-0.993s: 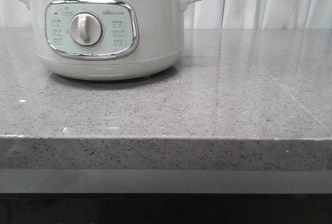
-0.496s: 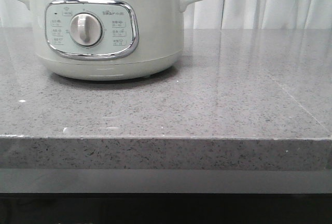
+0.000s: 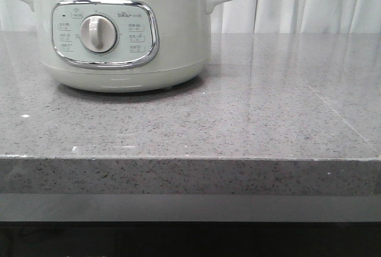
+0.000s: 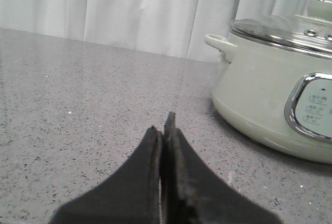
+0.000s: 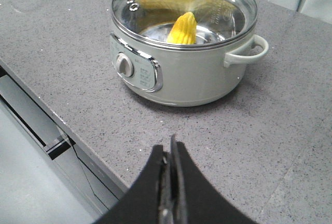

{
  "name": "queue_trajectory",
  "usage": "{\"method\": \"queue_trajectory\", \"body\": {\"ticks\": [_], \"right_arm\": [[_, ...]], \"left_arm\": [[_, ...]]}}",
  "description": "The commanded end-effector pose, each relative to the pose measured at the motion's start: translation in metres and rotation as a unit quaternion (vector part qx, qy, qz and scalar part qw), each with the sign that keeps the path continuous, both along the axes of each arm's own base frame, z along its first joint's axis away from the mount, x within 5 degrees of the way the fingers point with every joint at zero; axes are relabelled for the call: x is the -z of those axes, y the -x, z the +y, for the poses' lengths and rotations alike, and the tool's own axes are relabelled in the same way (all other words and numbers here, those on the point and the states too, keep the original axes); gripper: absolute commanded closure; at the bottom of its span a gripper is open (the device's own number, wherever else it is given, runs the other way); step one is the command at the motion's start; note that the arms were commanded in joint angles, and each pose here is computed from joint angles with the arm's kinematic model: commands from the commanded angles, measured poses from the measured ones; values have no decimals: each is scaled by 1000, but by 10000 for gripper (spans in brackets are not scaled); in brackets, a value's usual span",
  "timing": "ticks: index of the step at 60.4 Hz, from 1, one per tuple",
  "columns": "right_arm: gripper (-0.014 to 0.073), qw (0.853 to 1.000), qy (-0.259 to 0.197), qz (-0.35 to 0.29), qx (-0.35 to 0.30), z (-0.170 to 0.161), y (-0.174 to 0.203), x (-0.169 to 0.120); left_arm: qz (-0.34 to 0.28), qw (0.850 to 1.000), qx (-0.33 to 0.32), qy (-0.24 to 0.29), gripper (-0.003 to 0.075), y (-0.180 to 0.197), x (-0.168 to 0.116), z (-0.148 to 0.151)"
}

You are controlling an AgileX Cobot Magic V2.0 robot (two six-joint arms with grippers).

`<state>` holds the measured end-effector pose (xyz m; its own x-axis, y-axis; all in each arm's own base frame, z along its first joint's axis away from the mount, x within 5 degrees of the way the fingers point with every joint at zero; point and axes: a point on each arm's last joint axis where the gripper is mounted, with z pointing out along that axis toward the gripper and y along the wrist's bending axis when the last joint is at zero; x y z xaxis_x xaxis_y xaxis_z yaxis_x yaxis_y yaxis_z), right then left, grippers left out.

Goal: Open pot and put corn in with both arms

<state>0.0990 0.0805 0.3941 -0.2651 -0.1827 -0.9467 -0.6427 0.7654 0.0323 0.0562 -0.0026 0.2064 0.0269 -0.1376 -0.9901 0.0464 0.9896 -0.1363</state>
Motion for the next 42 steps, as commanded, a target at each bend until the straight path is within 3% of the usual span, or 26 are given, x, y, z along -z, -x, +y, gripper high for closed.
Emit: {"method": "queue_trajectory", "body": {"ticks": [1,8,22,42], "right_arm": [[663,998,-32,-50,24,-7,0,-12],[663,994,-33,-59,90,-23,-4,6],[663,969,-51,-110,214,-56,12,65],[663,945,-72,-172,268,-71,40,146]], "left_arm": [[-45,999,-6,6,741,1,-5,1],[-45,999,-6,6,741,1,-5,1],[-45,999,-6,6,741,1,-5,1],[-45,999,-6,6,741,1,-5,1]]}}
